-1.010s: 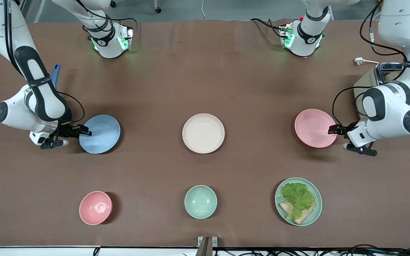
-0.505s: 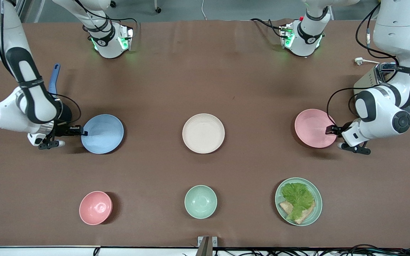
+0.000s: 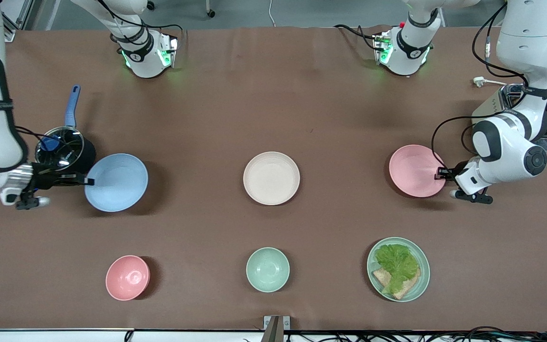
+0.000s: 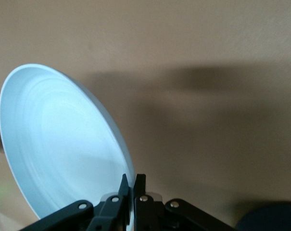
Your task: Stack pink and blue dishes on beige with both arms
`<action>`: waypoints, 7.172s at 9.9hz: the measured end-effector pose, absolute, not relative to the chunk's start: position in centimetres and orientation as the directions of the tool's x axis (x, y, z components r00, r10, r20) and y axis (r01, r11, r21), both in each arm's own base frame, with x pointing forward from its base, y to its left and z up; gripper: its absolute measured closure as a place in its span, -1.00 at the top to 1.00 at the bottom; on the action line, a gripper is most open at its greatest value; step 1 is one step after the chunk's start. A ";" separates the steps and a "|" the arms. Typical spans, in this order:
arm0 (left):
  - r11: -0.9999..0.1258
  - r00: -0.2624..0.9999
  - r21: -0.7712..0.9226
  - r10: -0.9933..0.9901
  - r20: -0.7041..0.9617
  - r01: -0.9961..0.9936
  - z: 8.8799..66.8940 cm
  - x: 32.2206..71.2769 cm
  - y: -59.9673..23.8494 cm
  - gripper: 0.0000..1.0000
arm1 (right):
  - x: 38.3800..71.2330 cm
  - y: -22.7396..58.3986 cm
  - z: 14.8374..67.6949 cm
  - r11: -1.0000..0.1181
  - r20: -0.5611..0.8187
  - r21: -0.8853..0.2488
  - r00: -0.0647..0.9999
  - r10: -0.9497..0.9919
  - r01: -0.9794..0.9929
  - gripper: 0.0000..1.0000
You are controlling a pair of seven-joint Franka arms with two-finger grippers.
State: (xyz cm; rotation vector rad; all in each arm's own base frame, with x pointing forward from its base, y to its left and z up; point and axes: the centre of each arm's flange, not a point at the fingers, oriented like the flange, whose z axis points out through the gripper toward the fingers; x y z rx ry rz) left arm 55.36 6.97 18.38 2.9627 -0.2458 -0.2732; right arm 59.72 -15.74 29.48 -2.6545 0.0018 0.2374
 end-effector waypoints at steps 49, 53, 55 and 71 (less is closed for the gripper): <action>-1.000 0.999 0.014 -0.003 0.051 -0.003 66.5 54.2 -8.7 1.00 | 54.6 33.2 26.9 -0.919 -0.240 -0.273 0.946 -0.220 -0.283 -0.12; -1.000 0.994 0.019 -0.004 0.106 -0.006 71.0 52.5 -8.8 1.00 | 60.1 17.9 42.6 -0.961 -0.070 -0.113 0.967 -0.244 -0.251 1.00; -1.000 0.994 0.023 -0.005 0.110 -0.007 71.7 52.3 -8.7 1.00 | 59.6 12.3 50.8 -0.961 0.001 -0.078 0.964 -0.265 -0.264 1.00; -0.997 0.998 0.045 -0.058 0.032 -0.060 70.7 52.0 -6.6 1.00 | 52.8 -5.7 67.6 -0.963 0.026 -0.023 0.963 -0.270 -0.269 1.00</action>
